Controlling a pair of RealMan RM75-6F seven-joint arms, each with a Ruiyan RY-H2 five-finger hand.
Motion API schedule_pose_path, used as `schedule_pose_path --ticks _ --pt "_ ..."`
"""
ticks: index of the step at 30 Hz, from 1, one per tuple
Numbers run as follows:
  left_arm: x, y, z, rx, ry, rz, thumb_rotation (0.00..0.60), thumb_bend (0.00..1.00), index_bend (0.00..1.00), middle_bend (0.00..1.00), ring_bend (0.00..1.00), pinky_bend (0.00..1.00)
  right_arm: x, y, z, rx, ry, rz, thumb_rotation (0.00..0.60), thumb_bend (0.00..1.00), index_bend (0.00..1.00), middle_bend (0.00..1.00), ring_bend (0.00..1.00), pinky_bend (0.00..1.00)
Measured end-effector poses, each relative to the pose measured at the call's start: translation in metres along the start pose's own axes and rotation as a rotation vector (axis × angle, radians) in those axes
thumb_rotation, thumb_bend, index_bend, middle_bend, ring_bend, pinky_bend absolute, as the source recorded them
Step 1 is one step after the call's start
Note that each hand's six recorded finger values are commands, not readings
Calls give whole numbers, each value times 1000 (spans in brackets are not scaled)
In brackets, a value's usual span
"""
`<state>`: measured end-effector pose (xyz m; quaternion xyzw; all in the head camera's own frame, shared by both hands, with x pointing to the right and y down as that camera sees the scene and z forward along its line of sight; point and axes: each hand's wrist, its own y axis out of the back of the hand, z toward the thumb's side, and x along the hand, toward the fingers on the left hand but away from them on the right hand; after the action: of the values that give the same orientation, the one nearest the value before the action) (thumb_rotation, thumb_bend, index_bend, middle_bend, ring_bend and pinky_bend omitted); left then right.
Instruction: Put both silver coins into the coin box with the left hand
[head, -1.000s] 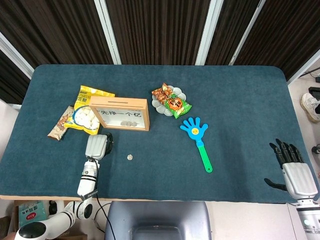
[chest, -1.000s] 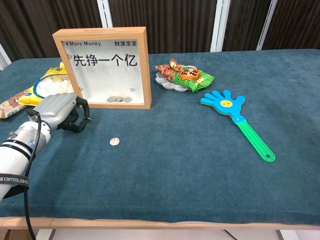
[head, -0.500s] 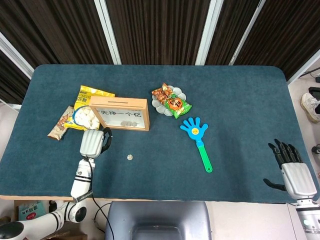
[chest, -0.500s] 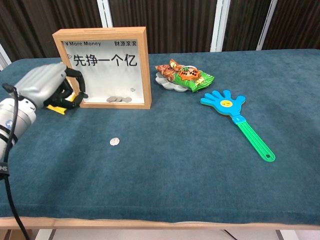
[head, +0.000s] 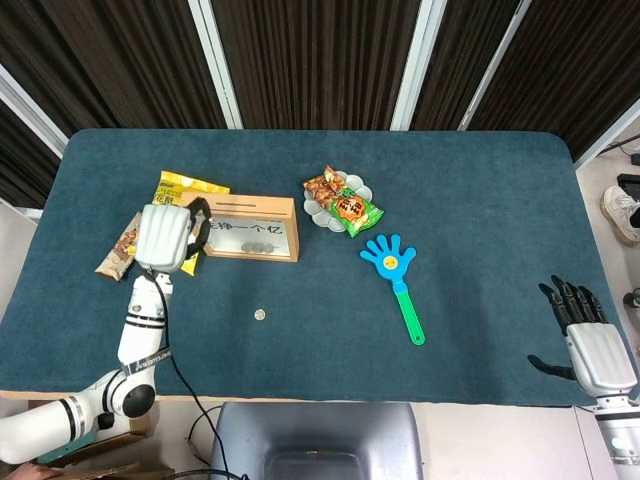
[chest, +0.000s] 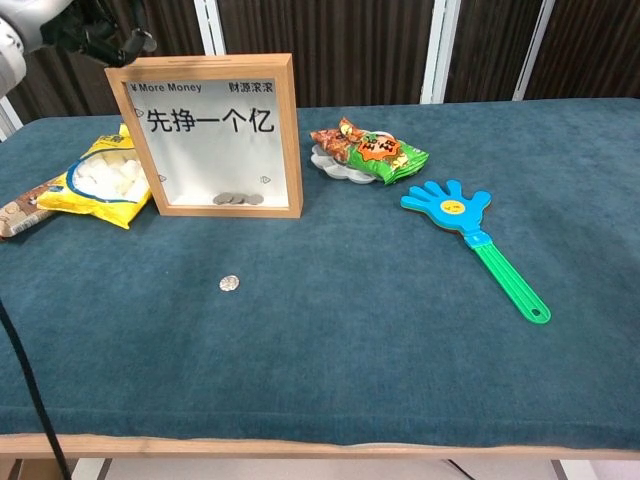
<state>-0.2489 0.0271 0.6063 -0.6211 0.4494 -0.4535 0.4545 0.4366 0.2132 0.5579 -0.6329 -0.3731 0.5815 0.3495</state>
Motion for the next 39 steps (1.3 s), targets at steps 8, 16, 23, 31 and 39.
schedule_pose_path --ticks 8,16,23,31,39 --pt "43 -3 10 39 20 -29 600 458 636 1000 1000 1000 -4 -2 -2 -2 -3 19 600 153 0 0 0 0" --pt "55 -16 15 46 32 -63 600 458 635 1000 1000 1000 -4 2 -7 -13 -16 12 600 152 0 0 0 0" --pt "50 -22 16 53 26 -86 600 459 642 1000 1000 1000 -1 3 -8 -11 -20 6 600 153 0 0 0 0" --pt "48 -29 19 47 17 -113 600 458 637 1000 1000 1000 1 5 -10 -11 -29 -7 600 153 0 0 0 0" --pt "48 -34 22 57 17 -120 600 459 611 1000 1000 1000 2 7 -13 -17 -33 -14 600 152 0 0 0 0"
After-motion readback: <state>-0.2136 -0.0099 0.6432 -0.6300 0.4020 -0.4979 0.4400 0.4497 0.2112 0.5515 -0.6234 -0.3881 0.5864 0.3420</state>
